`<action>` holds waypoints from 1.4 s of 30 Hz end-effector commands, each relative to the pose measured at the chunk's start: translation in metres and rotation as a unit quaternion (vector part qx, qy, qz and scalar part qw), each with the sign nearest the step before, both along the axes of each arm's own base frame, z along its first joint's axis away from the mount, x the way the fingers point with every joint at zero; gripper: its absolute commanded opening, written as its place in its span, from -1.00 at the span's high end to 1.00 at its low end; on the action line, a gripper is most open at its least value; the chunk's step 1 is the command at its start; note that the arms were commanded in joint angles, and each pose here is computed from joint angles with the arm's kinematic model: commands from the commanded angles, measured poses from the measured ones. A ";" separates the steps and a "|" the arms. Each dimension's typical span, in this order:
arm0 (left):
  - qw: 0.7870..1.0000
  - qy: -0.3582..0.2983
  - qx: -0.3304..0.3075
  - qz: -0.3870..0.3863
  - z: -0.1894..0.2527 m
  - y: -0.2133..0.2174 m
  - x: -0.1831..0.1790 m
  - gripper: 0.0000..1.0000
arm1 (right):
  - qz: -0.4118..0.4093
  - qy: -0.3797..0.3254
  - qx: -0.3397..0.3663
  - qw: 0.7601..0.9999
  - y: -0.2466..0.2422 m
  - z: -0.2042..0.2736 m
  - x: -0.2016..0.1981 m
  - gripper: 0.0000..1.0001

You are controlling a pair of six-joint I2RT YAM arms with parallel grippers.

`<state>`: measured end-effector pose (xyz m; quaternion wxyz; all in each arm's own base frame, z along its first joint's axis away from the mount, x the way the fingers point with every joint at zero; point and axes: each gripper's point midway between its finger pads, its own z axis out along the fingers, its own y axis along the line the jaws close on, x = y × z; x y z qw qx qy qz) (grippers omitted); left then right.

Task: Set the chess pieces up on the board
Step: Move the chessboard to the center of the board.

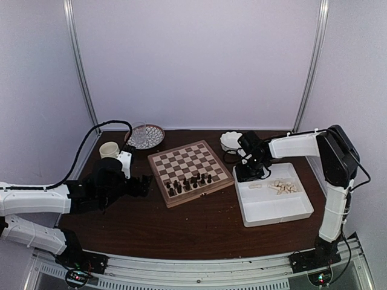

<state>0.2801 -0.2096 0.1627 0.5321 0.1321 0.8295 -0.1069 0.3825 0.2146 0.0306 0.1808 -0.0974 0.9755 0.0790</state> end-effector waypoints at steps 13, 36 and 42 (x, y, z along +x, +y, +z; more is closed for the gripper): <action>1.000 -0.018 -0.011 0.000 0.021 -0.003 0.004 -0.95 | -0.004 0.038 -0.145 0.989 -0.032 -0.029 -0.009 0.34; 1.000 -0.021 0.001 0.007 0.020 -0.001 0.006 -0.95 | -0.016 -0.088 -0.025 0.996 -0.022 0.050 -0.002 0.80; 1.000 -0.021 0.003 0.007 0.019 -0.001 0.007 -0.95 | -0.009 -0.077 -0.024 0.997 -0.020 0.045 -0.004 0.80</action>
